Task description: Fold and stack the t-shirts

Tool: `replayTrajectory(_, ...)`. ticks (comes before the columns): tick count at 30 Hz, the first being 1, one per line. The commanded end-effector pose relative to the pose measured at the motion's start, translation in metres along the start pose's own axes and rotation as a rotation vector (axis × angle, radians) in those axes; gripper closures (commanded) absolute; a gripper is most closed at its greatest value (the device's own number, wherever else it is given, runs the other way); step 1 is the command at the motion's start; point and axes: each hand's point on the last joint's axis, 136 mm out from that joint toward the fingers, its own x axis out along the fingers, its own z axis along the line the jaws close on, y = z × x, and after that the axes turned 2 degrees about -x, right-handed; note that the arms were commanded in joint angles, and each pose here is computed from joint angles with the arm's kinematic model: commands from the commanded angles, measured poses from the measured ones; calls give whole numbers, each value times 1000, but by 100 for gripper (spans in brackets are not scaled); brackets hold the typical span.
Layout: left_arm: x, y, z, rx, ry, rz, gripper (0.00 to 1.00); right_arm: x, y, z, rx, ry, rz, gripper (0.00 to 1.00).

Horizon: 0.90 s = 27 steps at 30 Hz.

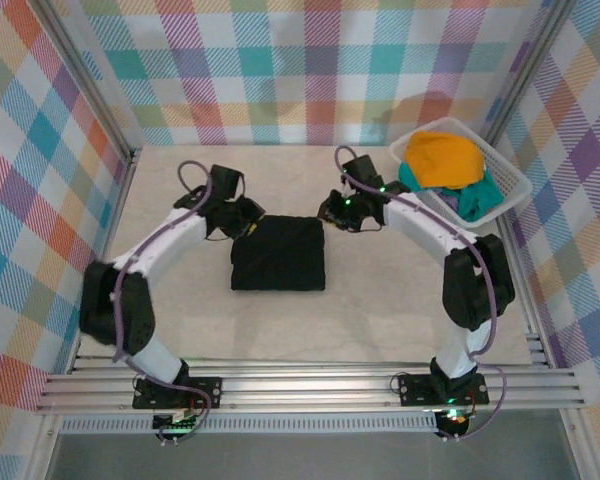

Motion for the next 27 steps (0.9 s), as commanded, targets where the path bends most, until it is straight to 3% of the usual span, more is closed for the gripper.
replayTrajectory(1, 40, 0, 22, -25, -94, 55, 69, 43, 33, -3, 48, -30, 110, 83)
replayTrajectory(7, 81, -40, 65, -17, -249, 52, 70, 90, 63, -59, 155, 97, 246, 83)
replayTrajectory(11, 92, -75, 86, -2, -307, 9, 71, 89, 78, -92, 182, 215, 262, 83)
replayTrajectory(16, 86, -100, 65, -2, -172, -24, 68, 90, 79, -94, 165, 214, 265, 82)
replayTrajectory(19, 56, -107, 43, 9, -124, -72, 65, 84, 64, -70, 76, 118, 218, 76)
replayTrajectory(23, -17, -92, 33, 35, -165, -200, 53, 46, 37, -37, -46, 57, 82, 63)
replayTrajectory(25, -51, -57, 41, -19, -153, -225, 45, 18, 28, -26, -68, 35, 17, 55)
replayTrajectory(27, -50, 0, 66, -168, -99, -143, 44, -4, 27, -21, -63, 18, -20, 47)
